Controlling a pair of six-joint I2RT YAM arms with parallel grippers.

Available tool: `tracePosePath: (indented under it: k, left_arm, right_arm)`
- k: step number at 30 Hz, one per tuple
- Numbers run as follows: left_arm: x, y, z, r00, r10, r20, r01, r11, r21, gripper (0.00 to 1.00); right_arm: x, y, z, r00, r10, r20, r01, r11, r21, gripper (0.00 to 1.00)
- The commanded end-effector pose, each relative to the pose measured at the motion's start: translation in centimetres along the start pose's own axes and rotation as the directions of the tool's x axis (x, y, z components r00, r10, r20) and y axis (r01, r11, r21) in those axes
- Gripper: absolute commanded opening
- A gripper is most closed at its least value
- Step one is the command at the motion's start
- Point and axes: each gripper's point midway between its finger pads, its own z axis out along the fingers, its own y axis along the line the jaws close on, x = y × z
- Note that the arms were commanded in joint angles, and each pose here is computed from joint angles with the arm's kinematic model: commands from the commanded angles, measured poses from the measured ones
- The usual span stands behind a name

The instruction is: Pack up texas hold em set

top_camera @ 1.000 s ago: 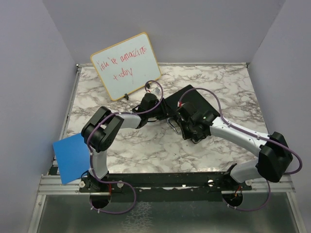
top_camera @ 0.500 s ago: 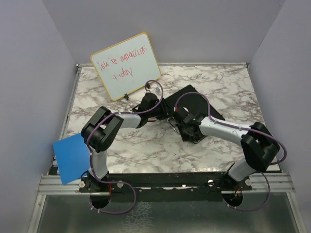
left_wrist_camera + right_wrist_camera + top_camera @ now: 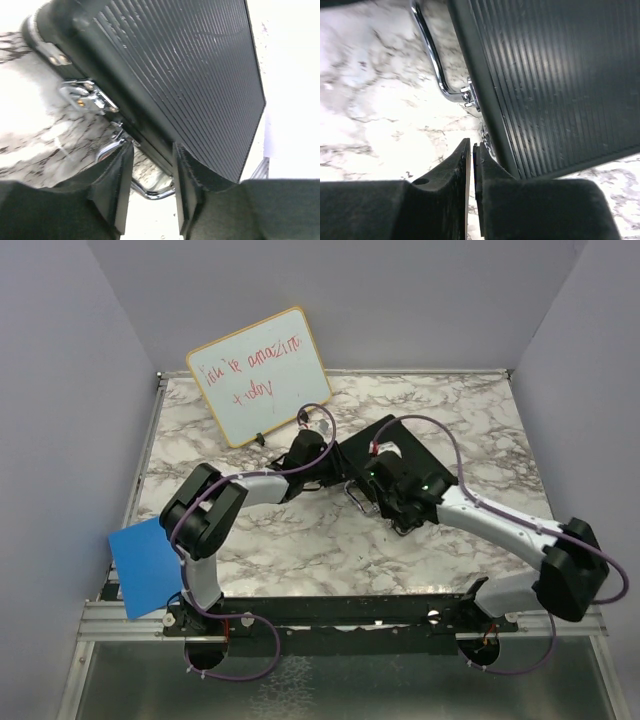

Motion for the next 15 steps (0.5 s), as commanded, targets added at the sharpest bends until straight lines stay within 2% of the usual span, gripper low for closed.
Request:
tracePosePath:
  k: [1, 7, 8, 9, 11, 13, 15]
  left_arm:
    - [-2.1, -0.4, -2.5, 0.993, 0.093, 0.067, -0.088, 0.993, -0.078, 0.46]
    - [-3.8, -1.0, -6.7, 0.973, 0.186, 0.136, -0.165, 0.974, -0.155, 0.64]
    - [-4.1, -1.1, -7.6, 0.968, 0.201, 0.148, -0.176, 0.97, -0.169, 0.7]
    - [-4.4, -1.1, -8.4, 0.963, 0.215, 0.162, -0.184, 0.965, -0.187, 0.78]
    - [-4.4, -1.2, -10.5, 0.957, 0.238, 0.168, -0.199, 0.956, -0.217, 0.97]
    - [-4.7, -1.4, -13.0, 0.944, 0.266, 0.196, -0.215, 0.945, -0.246, 0.99]
    - [-5.2, -1.7, -16.1, 0.927, 0.294, 0.232, -0.224, 0.931, -0.288, 0.99]
  right_arm:
    - [-3.7, -2.2, -5.4, 0.985, 0.061, 0.16, -0.067, 0.997, 0.031, 0.17]
    - [-6.0, -6.2, -10.6, 0.939, 0.124, 0.321, -0.173, 0.976, 0.128, 0.43]
    - [-6.3, -6.7, -11.5, 0.93, 0.13, 0.343, -0.186, 0.973, 0.136, 0.5]
    - [-6.6, -7.2, -12.3, 0.921, 0.135, 0.365, -0.198, 0.97, 0.141, 0.61]
    - [-7.1, -8.1, -14.1, 0.905, 0.143, 0.401, -0.218, 0.964, 0.149, 0.77]
    - [-7.6, -9.1, -16.1, 0.883, 0.158, 0.442, -0.246, 0.958, 0.148, 0.86]
    - [-7.9, -10.1, -18.3, 0.854, 0.18, 0.489, -0.28, 0.95, 0.14, 0.9]
